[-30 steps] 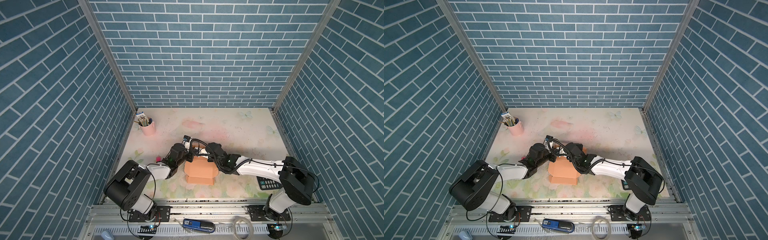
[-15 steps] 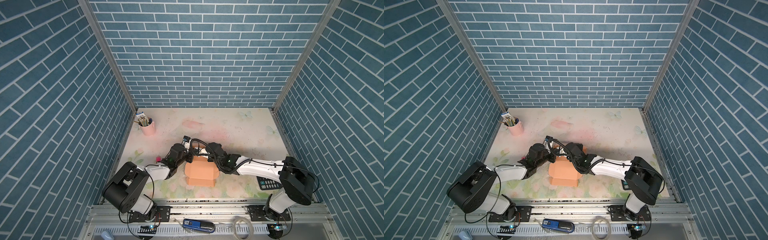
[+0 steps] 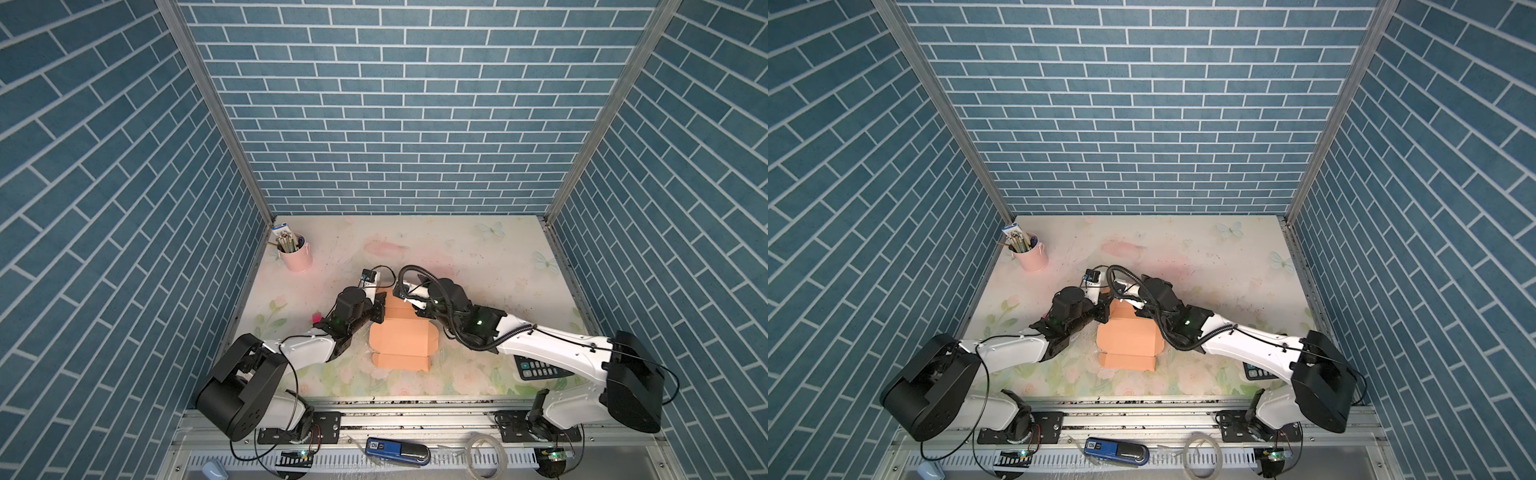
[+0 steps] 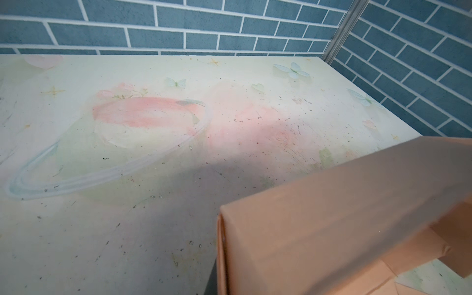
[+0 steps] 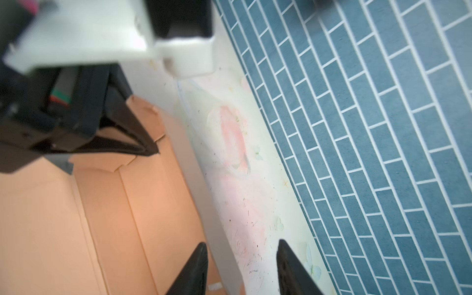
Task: Assemble paper box
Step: First fold the bottom flaps of a flat cardboard box at the center of the table, then fold the bottom flaps of a flat cardboard box at the center of the table.
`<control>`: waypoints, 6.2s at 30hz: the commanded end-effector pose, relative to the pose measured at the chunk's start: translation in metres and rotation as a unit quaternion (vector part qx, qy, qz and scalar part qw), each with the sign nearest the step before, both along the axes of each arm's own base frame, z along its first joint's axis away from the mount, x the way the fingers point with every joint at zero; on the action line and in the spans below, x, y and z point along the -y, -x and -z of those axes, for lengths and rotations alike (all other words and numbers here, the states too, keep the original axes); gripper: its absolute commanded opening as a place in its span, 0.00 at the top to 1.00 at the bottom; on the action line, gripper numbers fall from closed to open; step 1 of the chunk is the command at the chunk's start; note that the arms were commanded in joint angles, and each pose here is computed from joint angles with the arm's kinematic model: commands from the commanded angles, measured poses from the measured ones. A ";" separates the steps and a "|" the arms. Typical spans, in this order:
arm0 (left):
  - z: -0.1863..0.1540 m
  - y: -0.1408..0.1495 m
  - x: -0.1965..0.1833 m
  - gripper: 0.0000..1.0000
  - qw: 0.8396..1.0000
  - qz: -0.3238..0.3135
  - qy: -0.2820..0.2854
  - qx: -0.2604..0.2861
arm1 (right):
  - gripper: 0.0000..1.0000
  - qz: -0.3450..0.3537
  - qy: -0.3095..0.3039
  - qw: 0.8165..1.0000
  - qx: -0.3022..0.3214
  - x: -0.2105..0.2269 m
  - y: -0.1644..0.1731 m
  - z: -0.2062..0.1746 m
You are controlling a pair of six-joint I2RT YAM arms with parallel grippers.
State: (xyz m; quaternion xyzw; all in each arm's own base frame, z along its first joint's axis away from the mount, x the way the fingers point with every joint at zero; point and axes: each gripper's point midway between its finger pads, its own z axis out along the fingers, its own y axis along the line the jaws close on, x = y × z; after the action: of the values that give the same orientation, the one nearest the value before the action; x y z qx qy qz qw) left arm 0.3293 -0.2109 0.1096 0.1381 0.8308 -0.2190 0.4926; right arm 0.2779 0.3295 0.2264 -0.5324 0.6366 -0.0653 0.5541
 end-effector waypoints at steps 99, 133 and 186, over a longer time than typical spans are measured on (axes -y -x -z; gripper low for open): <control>0.009 -0.009 -0.033 0.88 0.994 -0.105 -0.014 0.016 | 0.64 -0.067 -0.341 0.844 -0.409 -0.015 0.003 0.091; 0.010 -0.011 -0.025 0.88 0.996 -0.089 -0.012 0.014 | 0.62 -0.025 -0.367 0.850 -0.378 0.054 -0.019 0.094; 0.005 -0.010 -0.028 0.88 0.995 -0.098 -0.005 0.015 | 0.77 0.042 -0.321 0.899 -0.296 0.005 -0.056 0.110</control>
State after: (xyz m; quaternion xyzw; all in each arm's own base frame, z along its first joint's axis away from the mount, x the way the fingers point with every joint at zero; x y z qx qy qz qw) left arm 0.3414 -0.1803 0.0983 0.0626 0.8393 -0.1527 0.5180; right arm 0.3193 0.3249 0.1071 -0.3044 0.7840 0.3062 0.4460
